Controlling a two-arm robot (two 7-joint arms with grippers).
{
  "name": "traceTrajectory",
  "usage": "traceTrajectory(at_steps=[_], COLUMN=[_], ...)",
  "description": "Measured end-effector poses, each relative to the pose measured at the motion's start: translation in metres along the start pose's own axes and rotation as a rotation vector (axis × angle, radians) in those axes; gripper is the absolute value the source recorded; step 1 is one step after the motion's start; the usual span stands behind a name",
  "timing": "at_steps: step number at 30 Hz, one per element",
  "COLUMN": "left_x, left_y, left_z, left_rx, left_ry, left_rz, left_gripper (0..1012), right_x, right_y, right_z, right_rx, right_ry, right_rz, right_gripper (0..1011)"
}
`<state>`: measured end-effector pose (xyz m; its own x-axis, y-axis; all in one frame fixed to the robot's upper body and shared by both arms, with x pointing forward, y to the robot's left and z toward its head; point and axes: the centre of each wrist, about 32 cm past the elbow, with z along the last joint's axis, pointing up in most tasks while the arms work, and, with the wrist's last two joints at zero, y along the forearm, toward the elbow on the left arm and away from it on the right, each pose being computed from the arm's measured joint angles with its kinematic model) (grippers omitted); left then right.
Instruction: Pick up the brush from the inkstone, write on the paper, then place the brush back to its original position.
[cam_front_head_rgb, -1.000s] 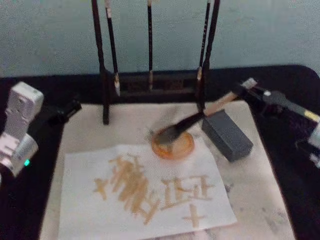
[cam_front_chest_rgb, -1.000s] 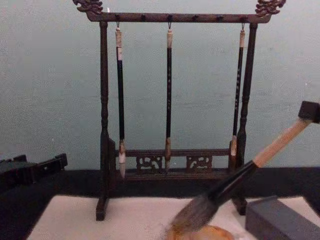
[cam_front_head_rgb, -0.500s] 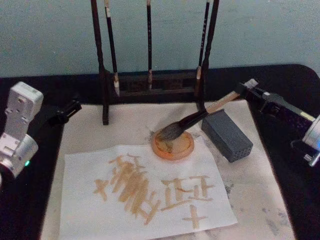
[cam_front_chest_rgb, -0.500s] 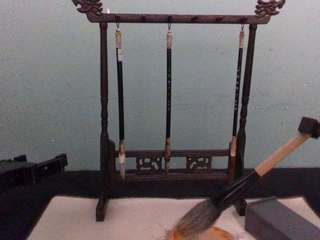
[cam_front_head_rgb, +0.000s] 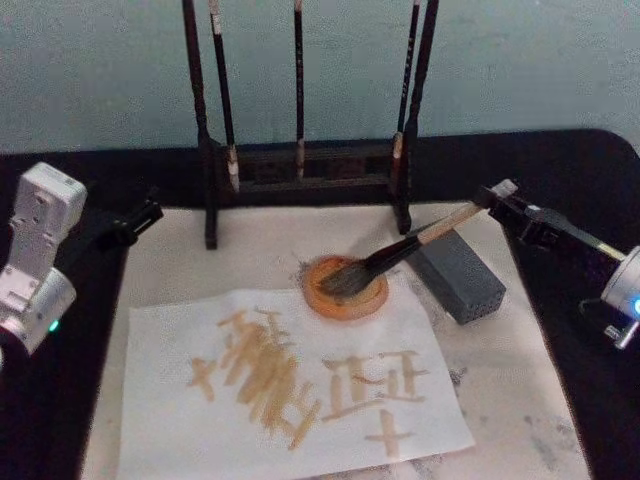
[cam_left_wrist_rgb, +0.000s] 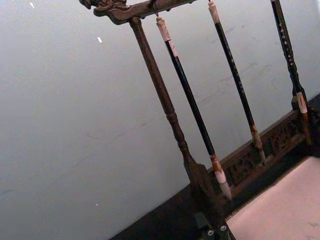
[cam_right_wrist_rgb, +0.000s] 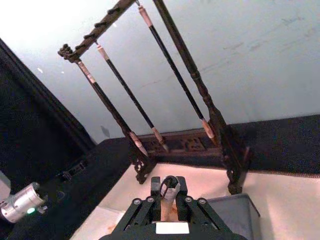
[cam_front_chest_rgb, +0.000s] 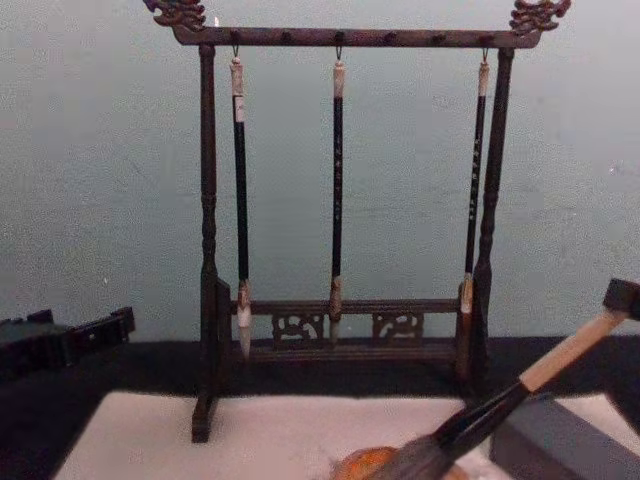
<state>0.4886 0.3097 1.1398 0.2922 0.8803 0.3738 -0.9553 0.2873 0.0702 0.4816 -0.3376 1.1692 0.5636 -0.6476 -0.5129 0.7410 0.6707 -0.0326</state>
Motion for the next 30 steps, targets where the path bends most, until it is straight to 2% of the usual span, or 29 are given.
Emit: traceTrajectory(at_steps=[8, 30], left_x=[0.0000, 0.0000], left_y=[0.0000, 0.0000], left_z=[0.0000, 0.0000], left_rx=[0.000, 0.000], left_ry=[0.000, 0.000], left_rz=[0.000, 0.000], left_gripper=[1002, 1002], right_x=[0.0029, 0.0080], right_y=[-0.0006, -0.0041], right_z=[-0.0036, -0.0014], right_rx=[-0.002, -0.004], right_ry=[0.014, 0.027], right_rz=[-0.014, -0.039], right_gripper=[172, 172])
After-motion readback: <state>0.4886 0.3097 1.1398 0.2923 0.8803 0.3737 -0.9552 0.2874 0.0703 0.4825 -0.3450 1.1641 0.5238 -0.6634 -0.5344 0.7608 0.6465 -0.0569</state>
